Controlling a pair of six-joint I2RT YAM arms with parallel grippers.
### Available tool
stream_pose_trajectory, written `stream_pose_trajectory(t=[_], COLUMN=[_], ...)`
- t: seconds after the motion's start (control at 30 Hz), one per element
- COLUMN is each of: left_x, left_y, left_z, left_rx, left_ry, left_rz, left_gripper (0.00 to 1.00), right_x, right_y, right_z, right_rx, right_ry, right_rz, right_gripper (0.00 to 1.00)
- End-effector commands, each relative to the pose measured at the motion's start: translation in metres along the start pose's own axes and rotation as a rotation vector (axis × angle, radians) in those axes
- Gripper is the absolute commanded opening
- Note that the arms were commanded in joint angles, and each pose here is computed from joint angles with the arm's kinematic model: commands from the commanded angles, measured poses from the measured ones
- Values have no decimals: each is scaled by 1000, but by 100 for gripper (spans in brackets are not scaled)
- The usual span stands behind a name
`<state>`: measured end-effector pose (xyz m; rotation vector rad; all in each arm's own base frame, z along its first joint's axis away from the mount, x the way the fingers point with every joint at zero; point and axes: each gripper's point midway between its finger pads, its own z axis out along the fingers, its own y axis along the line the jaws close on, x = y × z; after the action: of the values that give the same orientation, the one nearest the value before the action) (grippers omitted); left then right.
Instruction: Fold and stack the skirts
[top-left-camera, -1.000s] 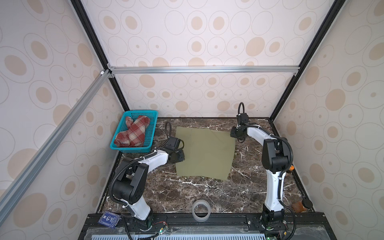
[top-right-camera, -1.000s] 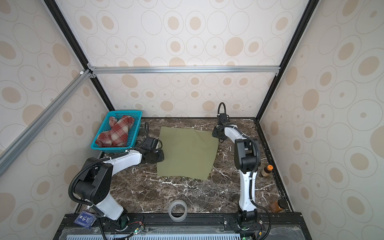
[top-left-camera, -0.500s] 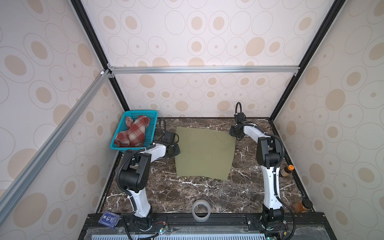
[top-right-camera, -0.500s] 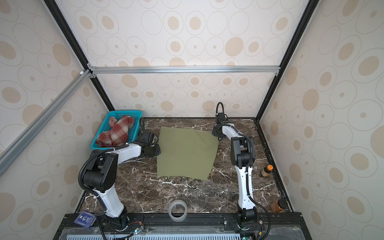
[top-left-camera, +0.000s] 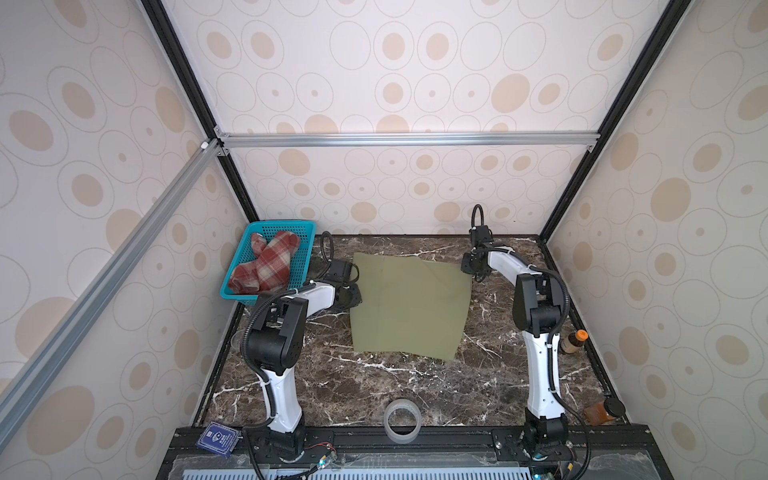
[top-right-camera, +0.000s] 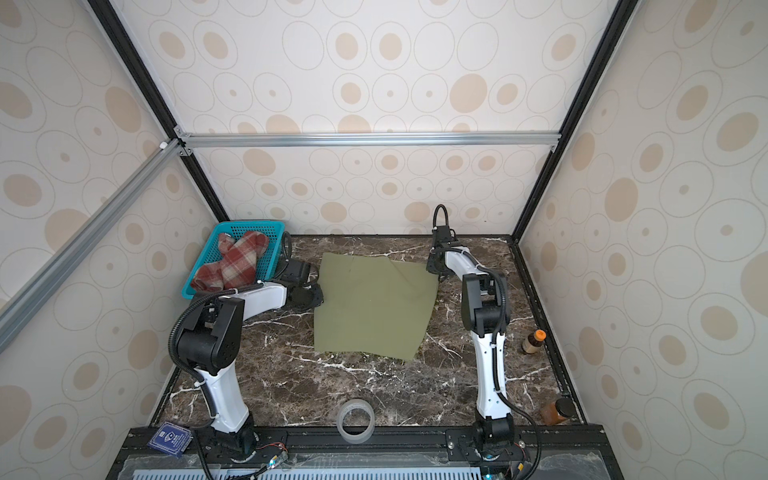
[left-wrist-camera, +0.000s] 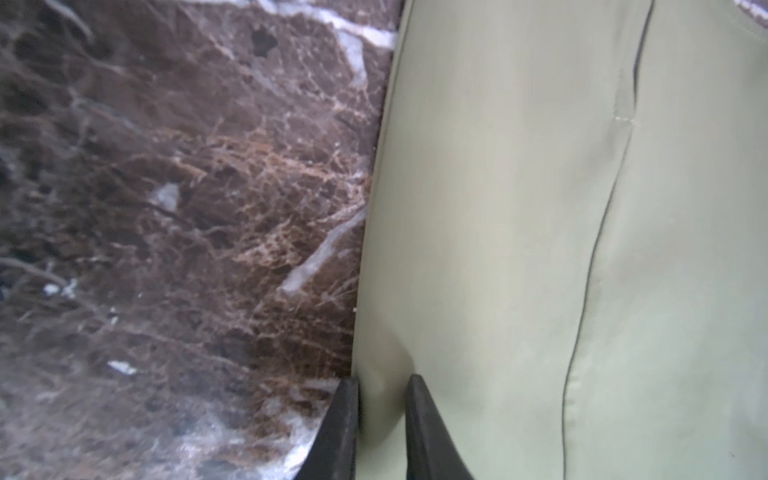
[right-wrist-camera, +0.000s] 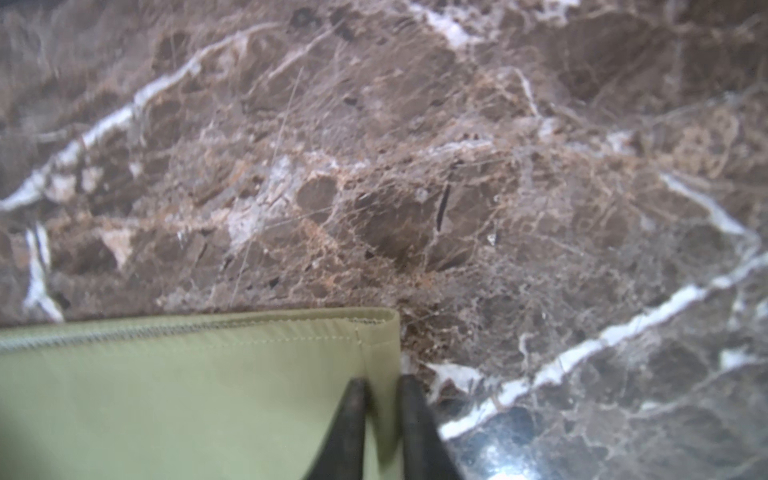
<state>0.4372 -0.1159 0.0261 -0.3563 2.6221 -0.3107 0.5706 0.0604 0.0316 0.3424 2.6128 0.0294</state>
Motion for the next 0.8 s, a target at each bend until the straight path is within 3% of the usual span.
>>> stream_pose_trajectory(t=[0.0, 0.13, 0.33, 0.47, 0.5, 0.6, 0.77], left_x=[-8, -4, 5, 9, 10, 6, -13], left_y=[-4, 2, 13, 17, 18, 13, 1], left_z=[3, 7, 11, 12, 12, 9, -9], left_rx=[3, -8, -28, -33, -33, -13, 32], left_ry=[-8, 8, 32, 43, 45, 28, -36], left_rz=[20, 7, -14, -19, -20, -22, 4], left_gripper=[21, 21, 21, 20, 20, 20, 21], right_x=[3, -1, -9, -9, -9, -12, -17], right_y=[-6, -10, -32, -40, -41, -38, -34], right_z=[5, -3, -19, -22, -21, -24, -49], right_rx=[21, 10, -61, -62, -60, -67, -89], right_ry=[23, 16, -6, -6, -1, 3, -24], right_rz=[-15, 6, 152, 156, 151, 136, 140], right_gripper=[5, 5, 4, 5, 7, 31, 41])
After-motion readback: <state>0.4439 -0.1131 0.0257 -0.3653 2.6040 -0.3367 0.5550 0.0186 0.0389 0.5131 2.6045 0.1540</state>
